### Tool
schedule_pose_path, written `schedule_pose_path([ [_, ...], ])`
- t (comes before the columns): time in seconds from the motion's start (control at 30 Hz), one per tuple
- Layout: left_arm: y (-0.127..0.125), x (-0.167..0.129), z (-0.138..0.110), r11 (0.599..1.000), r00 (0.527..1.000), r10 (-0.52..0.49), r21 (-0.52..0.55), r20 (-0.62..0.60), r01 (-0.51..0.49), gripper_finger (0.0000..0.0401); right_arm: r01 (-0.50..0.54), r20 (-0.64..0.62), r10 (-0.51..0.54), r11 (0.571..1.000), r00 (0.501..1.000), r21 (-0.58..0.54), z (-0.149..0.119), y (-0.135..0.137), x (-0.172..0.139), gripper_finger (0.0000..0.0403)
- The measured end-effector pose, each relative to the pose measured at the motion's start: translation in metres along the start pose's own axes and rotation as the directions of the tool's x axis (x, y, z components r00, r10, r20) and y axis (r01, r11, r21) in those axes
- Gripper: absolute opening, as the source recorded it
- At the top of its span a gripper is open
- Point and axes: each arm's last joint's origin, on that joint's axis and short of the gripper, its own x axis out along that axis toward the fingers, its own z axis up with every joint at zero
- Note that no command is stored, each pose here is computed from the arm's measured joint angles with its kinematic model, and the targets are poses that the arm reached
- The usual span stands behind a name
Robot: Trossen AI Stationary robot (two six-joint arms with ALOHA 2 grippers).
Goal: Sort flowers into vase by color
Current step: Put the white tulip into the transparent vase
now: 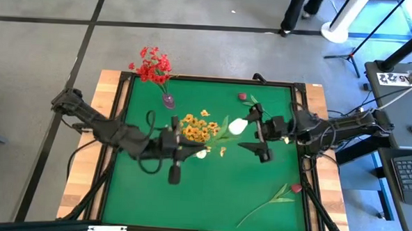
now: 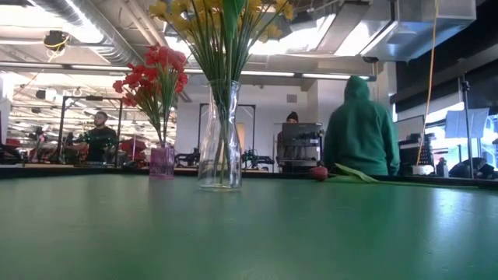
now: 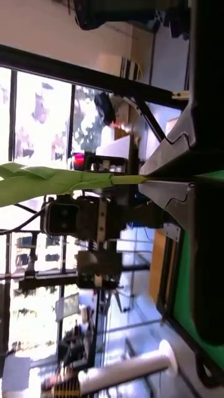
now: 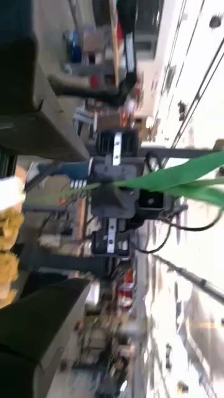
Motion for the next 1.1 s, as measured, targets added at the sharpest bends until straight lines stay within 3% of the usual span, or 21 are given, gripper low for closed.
schedule_pose_path([
  [0.27, 0.023, 0.018, 0.0, 0.999, 1.0, -0.025, -0.028, -0.001, 0.024, 0.0, -0.011, -0.022, 0.011, 1.0, 1.0, -0.001, -0.004, -0.002, 0.039, 0.0319],
  [0.6, 0.024, 0.019, -0.003, 0.999, 0.999, -0.036, -0.035, -0.025, 0.035, 0.0, -0.052, 0.004, 0.052, 0.999, 0.999, 0.0, 0.002, -0.002, 0.061, 0.0313],
  [1.1, 0.04, 0.026, -0.007, 0.996, 0.997, 0.044, -0.074, -0.07, -0.049, 0.0, -0.013, 0.003, 0.013, 1.0, 1.0, 0.001, 0.003, -0.004, 0.062, 0.0129],
])
